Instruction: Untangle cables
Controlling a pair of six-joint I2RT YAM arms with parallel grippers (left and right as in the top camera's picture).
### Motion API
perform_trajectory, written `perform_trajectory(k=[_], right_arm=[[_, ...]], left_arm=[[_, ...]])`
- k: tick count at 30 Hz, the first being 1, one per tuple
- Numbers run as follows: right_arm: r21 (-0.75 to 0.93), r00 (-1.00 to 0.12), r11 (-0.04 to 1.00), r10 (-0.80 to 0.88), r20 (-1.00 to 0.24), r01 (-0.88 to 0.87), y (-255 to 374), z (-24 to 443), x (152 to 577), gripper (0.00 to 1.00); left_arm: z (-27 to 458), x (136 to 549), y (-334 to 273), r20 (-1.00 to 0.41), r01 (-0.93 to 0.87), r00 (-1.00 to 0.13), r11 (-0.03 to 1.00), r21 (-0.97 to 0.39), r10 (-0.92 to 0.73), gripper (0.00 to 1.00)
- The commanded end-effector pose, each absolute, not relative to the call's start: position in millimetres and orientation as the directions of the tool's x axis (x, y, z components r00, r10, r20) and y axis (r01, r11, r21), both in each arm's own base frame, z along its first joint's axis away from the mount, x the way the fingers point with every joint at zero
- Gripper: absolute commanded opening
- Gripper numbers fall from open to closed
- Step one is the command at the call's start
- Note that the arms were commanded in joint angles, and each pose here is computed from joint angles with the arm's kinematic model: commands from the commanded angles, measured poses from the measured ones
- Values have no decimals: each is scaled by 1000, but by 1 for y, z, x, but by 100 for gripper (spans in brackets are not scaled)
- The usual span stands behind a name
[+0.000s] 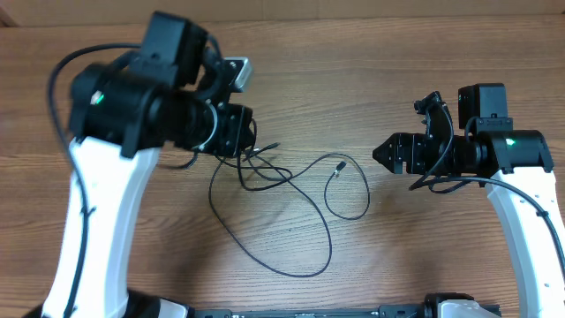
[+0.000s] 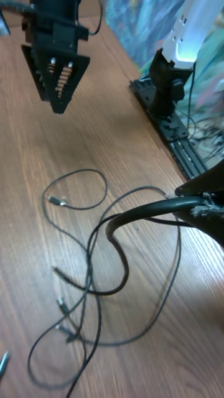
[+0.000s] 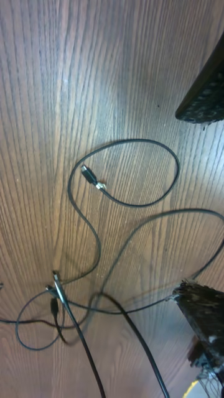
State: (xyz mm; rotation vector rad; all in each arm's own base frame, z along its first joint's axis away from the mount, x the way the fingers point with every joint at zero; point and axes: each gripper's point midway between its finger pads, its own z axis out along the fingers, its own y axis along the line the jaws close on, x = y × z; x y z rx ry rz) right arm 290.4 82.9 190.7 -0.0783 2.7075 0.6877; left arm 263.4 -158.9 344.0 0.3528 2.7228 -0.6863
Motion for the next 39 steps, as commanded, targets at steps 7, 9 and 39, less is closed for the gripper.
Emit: perform_trajectory(k=[7, 9, 39], right_arm=[[429, -927, 890, 19, -375, -155, 81, 198, 296, 80], [428, -927, 890, 19, -375, -155, 81, 198, 296, 80], [402, -650, 541, -412, -639, -739, 206, 210, 268, 81]], left_arm=[[378, 233, -142, -471, 325, -874, 862, -389, 117, 4], [384, 225, -143, -485, 341, -867, 849, -405, 117, 4], [513, 225, -179, -758, 660, -651, 455, -597, -51, 4]])
